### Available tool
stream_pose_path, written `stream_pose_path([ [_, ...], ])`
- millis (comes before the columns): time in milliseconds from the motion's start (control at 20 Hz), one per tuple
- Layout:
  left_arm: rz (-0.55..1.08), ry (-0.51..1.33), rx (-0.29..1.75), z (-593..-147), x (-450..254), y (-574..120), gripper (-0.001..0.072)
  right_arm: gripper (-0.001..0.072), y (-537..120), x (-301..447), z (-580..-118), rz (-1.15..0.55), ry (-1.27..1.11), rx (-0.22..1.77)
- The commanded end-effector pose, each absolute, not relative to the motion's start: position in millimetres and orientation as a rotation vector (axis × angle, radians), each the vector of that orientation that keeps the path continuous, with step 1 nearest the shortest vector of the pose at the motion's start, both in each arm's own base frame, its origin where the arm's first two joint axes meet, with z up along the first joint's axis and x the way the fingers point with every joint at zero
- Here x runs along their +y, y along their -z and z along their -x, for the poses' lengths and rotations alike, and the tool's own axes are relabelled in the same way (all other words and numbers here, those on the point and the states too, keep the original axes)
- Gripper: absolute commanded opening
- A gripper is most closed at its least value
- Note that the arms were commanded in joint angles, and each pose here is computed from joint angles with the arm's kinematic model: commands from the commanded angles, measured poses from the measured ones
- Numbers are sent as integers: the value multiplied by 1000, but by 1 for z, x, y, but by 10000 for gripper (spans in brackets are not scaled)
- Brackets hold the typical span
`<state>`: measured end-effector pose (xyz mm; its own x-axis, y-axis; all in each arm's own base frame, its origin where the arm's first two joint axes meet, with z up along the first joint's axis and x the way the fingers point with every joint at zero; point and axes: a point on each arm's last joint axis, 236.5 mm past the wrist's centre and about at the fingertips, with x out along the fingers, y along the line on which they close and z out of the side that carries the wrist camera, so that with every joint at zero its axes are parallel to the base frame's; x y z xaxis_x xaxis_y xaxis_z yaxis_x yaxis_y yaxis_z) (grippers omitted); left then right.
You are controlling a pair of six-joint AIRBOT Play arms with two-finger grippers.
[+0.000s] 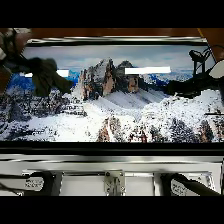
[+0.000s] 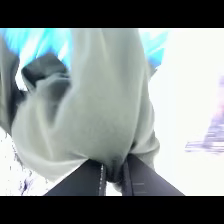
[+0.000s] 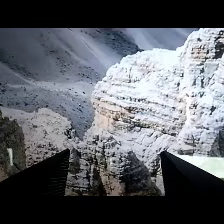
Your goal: Fold the shirts.
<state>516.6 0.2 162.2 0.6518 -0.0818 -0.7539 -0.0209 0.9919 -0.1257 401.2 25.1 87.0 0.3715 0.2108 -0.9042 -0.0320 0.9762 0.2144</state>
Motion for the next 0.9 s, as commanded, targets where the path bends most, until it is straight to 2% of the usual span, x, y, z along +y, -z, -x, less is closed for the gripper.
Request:
stream_pose_path([
  [0,51,195,548,-438,-69,-315,38,690,-115,27,-403,-137,-178,1101],
  [100,77,294,434,-386,-107,-367,38,689,-157,26,-400,-108,-183,997],
  [200,69,410,392,-351,-144,-387,39,689,-202,27,-390,-72,-189,885],
  [300,66,515,429,-332,-183,-379,38,689,-236,27,-372,-50,-186,798],
  [400,60,606,513,-323,-226,-346,39,689,-245,22,-350,-19,-166,803],
  [650,37,715,830,-304,-329,-184,39,689,-187,12,-307,2,-144,1084],
  [850,202,774,1049,-288,-396,-86,39,689,-96,26,-292,-76,-189,1266],
])
